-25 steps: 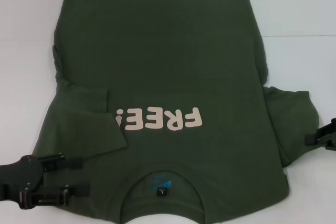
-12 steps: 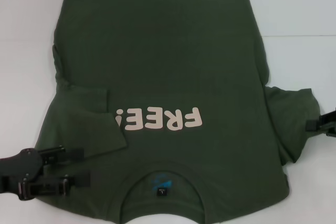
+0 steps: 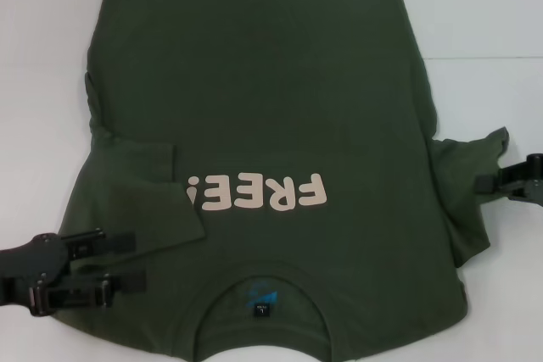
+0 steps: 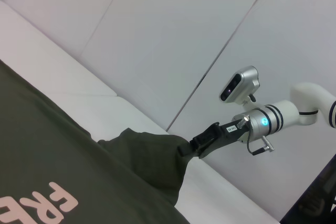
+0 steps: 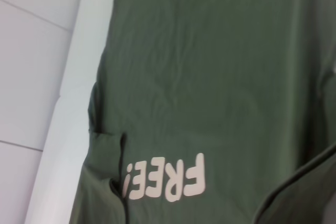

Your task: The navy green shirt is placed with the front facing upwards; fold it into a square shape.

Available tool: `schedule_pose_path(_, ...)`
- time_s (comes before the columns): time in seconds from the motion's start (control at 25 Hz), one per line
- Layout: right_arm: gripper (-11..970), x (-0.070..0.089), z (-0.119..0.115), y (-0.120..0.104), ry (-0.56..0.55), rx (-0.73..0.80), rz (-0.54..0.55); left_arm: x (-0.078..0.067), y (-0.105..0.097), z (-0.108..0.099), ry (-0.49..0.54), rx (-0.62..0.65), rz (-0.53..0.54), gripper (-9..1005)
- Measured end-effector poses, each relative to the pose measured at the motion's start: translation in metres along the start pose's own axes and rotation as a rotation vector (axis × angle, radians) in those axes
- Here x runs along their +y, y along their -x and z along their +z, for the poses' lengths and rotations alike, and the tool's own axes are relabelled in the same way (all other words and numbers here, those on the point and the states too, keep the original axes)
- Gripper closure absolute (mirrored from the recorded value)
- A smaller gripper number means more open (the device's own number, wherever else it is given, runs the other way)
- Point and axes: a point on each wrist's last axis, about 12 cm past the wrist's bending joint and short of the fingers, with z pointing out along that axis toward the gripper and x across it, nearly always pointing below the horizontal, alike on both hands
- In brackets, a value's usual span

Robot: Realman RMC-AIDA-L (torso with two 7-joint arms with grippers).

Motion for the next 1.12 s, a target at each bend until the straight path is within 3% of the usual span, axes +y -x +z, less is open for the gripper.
schedule_pose_path(0.72, 937, 0.049, 0.048, 0.028, 0.057, 0.061, -0.155, 0.000, 0.001, 0.000, 0.003, -0.021, -0.004, 108)
schedule_pose_path(1.12, 937, 0.055, 0.056, 0.027, 0.071, 0.073, -0.182, 0.000, 0.000, 0.001, -0.005, -0.024, -0.013, 107)
